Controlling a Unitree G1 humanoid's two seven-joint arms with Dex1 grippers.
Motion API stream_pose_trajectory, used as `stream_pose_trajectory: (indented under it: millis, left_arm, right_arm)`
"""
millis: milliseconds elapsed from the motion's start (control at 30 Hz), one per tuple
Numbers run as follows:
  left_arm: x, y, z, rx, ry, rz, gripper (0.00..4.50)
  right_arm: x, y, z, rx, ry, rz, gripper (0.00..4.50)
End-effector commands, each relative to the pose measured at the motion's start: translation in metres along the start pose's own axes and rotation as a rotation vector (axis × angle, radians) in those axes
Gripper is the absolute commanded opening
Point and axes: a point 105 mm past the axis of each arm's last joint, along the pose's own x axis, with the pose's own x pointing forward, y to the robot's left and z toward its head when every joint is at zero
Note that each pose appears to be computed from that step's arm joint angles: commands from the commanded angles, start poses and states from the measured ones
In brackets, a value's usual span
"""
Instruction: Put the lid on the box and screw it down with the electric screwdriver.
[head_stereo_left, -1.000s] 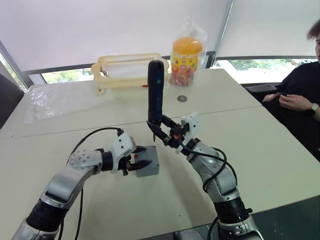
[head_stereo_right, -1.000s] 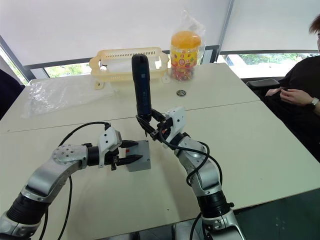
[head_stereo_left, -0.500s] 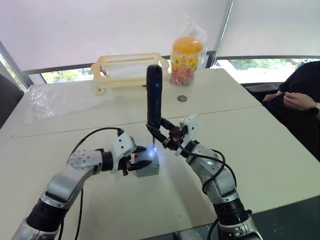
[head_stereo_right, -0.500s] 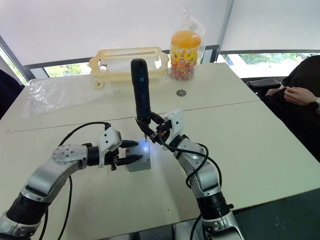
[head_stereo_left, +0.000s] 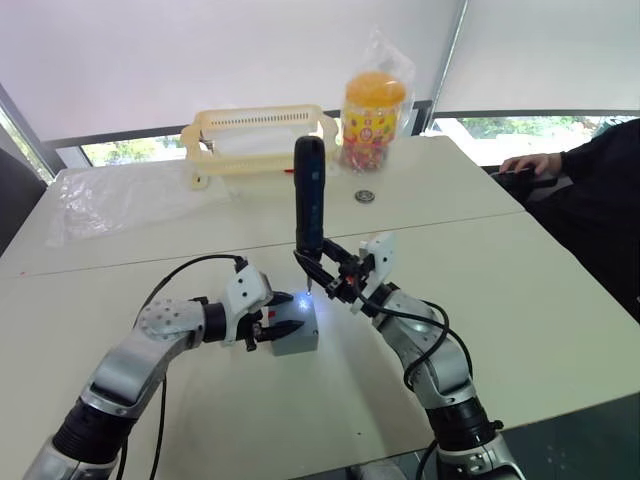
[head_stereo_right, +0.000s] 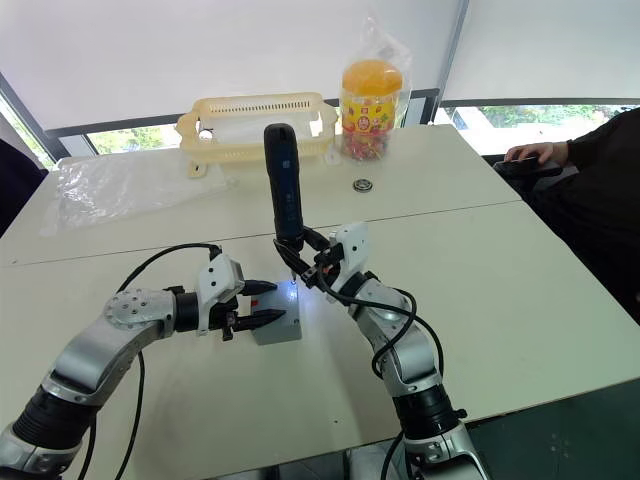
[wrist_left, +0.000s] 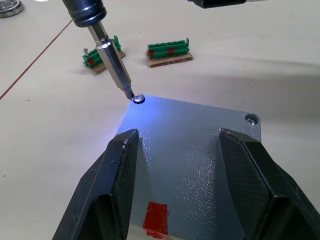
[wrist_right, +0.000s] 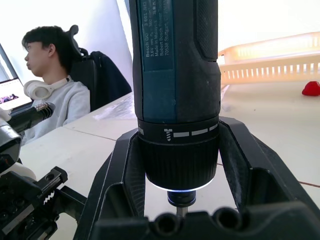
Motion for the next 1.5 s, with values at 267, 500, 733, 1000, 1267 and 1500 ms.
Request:
stream_pose_trajectory:
  millis: [267, 500, 733, 1000, 1267, 1500]
  left_arm:
    - [0.001, -0.002, -0.013, -0.020, 0.057, -0.005, 2.57]
    - [0.002, -0.003, -0.013, -0.020, 0.056, -0.007, 2.57]
    - [0.002, -0.003, -0.014, -0.020, 0.056, -0.008, 2.57]
    - [0.002, -0.003, -0.014, -0.020, 0.058, -0.005, 2.57]
    - [0.002, -0.003, -0.015, -0.019, 0.060, -0.005, 2.57]
    - [0.002, -0.003, -0.015, -0.020, 0.061, -0.004, 2.57]
  right_arm:
    - [0.001, 0.007, 0.042, -0.054, -0.147, 0.006, 1.70]
    - [-0.001, 0.011, 0.045, -0.045, -0.147, 0.007, 1.70]
    - [-0.004, 0.014, 0.036, -0.030, -0.119, 0.014, 1.70]
    - [-0.002, 0.014, 0.034, -0.021, -0.119, 0.011, 1.70]
    - [-0.001, 0.015, 0.035, -0.019, -0.126, 0.015, 1.70]
    - [-0.001, 0.016, 0.030, -0.011, -0.112, 0.017, 1.70]
